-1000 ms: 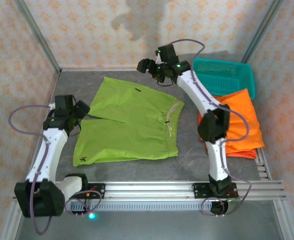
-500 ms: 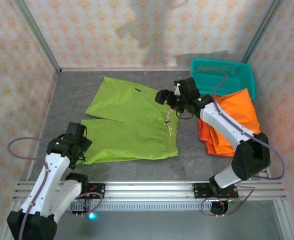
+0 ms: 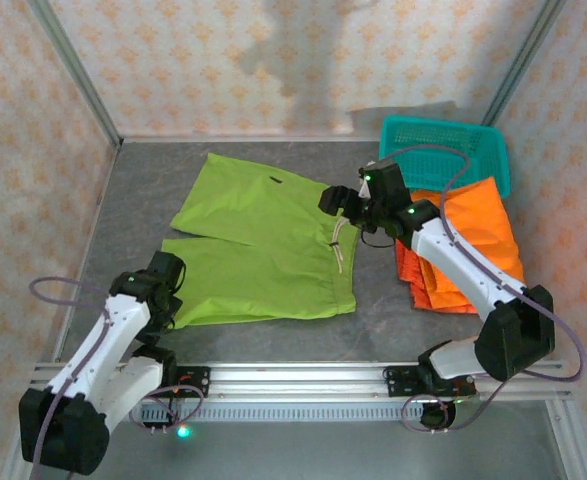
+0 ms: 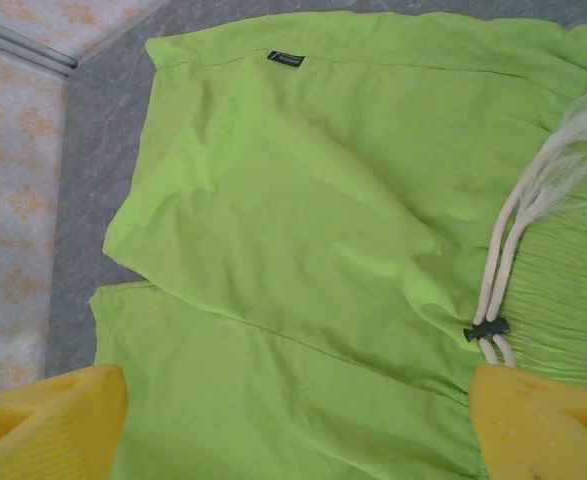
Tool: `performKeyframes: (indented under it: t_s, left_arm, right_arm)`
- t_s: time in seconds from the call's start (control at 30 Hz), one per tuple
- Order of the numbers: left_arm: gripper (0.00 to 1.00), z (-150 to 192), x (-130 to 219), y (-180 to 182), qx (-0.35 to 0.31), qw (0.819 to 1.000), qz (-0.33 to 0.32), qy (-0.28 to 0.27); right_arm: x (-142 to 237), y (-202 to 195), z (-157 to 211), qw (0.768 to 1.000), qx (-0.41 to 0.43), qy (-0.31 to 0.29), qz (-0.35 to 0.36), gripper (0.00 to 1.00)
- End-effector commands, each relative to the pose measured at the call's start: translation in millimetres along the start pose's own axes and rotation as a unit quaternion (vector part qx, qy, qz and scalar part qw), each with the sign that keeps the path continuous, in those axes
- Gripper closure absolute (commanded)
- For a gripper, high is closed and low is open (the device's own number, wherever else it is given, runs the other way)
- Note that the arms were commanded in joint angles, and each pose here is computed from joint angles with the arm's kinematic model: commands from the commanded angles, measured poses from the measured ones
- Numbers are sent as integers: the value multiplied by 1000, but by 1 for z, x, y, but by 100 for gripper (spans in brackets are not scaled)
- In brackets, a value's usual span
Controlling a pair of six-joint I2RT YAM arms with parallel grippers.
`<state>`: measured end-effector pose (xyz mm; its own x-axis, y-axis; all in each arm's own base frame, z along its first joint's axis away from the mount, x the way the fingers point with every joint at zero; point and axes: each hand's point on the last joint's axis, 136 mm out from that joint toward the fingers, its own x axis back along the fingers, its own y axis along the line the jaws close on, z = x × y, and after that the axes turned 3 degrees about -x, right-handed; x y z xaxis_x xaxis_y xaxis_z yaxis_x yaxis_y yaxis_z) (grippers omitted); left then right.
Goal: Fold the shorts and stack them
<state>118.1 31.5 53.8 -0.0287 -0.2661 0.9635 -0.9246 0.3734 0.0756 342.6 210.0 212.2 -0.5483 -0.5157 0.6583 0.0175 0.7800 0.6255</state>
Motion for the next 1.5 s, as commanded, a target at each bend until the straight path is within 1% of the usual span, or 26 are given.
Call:
performKeyframes:
  t_s: [0.0,0.1,0.17,0.3,0.47,0.6,0.7,0.87,1.0,1.13,1.3,1.47]
  left_arm:
    - [32,5,-11,-4,8,1000,-10,7]
    - [34,7,-18,-11,6,1000,-10,11]
    - [38,5,-21,-16,3,1000,-11,8]
    - [51,-1,-22,-26,-4,1000,-5,-3]
    - [71,-5,-20,-35,-12,1000,3,-9]
    - [86,-14,-6,-44,-23,999,20,-22]
    - [92,-24,9,-50,-26,998,42,-39]
    - [95,-36,28,-57,-27,996,66,-62]
    - [96,-36,29,-59,-31,995,66,-62]
    - [97,-35,27,-61,-33,996,66,-58]
    - [97,-32,22,-64,-37,996,69,-50]
    - [97,-29,18,-66,-37,996,69,-46]
  right_arm:
    - [5,-15,8,1000,-16,4,24,12]
    - [6,-24,18,999,-22,15,36,12]
    - [5,-32,26,998,-28,23,45,12]
    - [3,-53,48,996,-53,46,62,12]
    - [1,-79,83,990,-87,78,79,14]
    - [0,-99,111,984,-111,101,91,19]
    - [0,-108,127,981,-120,114,101,22]
    - [-5,-111,142,978,-132,124,105,28]
    - [-5,-112,151,975,-137,131,115,33]
    - [4,-125,166,969,-150,136,139,37]
    - [10,-129,186,963,-180,145,137,38]
    - [7,-125,195,960,-190,153,134,39]
